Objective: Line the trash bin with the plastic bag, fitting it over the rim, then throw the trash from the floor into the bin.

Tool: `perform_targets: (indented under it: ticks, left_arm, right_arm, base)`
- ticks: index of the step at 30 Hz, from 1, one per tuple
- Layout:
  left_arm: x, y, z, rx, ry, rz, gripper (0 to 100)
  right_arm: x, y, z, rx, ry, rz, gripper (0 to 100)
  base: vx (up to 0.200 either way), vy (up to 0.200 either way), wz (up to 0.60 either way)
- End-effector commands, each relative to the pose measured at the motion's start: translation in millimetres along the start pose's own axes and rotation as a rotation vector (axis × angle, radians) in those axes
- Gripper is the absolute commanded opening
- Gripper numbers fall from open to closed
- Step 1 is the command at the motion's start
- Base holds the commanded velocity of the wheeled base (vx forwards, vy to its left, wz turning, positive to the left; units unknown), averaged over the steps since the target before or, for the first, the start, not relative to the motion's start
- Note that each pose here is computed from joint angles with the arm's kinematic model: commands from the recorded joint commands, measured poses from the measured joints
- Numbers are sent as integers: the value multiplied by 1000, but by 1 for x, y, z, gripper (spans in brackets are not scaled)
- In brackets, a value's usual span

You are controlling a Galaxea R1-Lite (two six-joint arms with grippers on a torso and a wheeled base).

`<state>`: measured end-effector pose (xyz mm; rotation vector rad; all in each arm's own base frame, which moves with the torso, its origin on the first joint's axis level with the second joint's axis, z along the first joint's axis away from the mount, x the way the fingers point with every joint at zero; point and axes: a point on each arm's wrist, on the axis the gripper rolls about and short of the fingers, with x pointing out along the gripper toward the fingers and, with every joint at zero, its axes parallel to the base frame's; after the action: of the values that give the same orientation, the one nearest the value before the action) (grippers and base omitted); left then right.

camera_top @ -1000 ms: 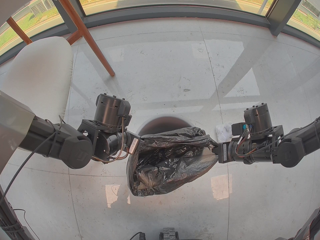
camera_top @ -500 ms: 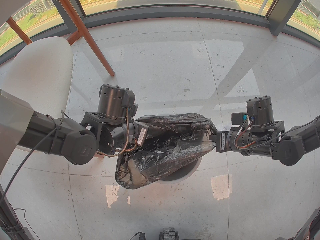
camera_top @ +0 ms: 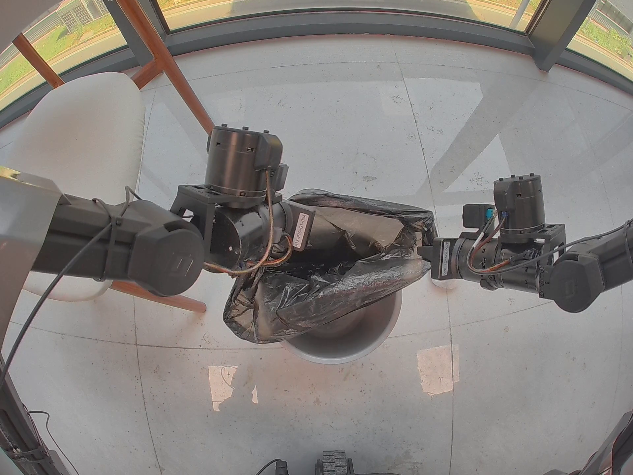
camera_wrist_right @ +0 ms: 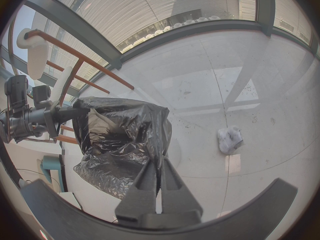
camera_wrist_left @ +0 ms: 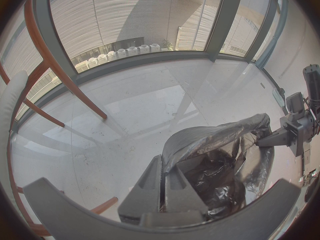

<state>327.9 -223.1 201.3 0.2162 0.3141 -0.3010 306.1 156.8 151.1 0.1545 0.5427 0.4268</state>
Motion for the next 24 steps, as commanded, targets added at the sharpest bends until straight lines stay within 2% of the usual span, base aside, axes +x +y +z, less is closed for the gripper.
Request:
perform_targets:
  ticks: [1,9,10,14,17,21,24]
  left_arm:
    - [5,-5,12,-26,17,-10,0]
    - [16,-11,15,-51,40,-14,0]
    - [17,-11,15,-51,40,-14,0]
    - [21,-12,11,-47,53,-16,0]
    - [22,-13,9,-45,59,-16,0]
    - [28,-15,2,-41,78,-15,0]
    - [28,-15,3,-41,77,-15,0]
  right_arm:
    - [6,-12,12,12,-31,-23,0]
    - [8,-30,16,-2,-28,-61,0]
    - [9,-32,16,-7,-26,-59,100]
    - [7,-30,15,4,-27,-48,100]
    - [-6,-7,12,85,-13,1,100]
    - [-19,19,-4,194,78,44,100]
    - [-20,42,-19,243,131,85,100]
  base:
    - [0,0,0]
    - [0,0,0]
    - [0,0,0]
    - [0,0,0]
    - [0,0,0]
    - [0,0,0]
    - [0,0,0]
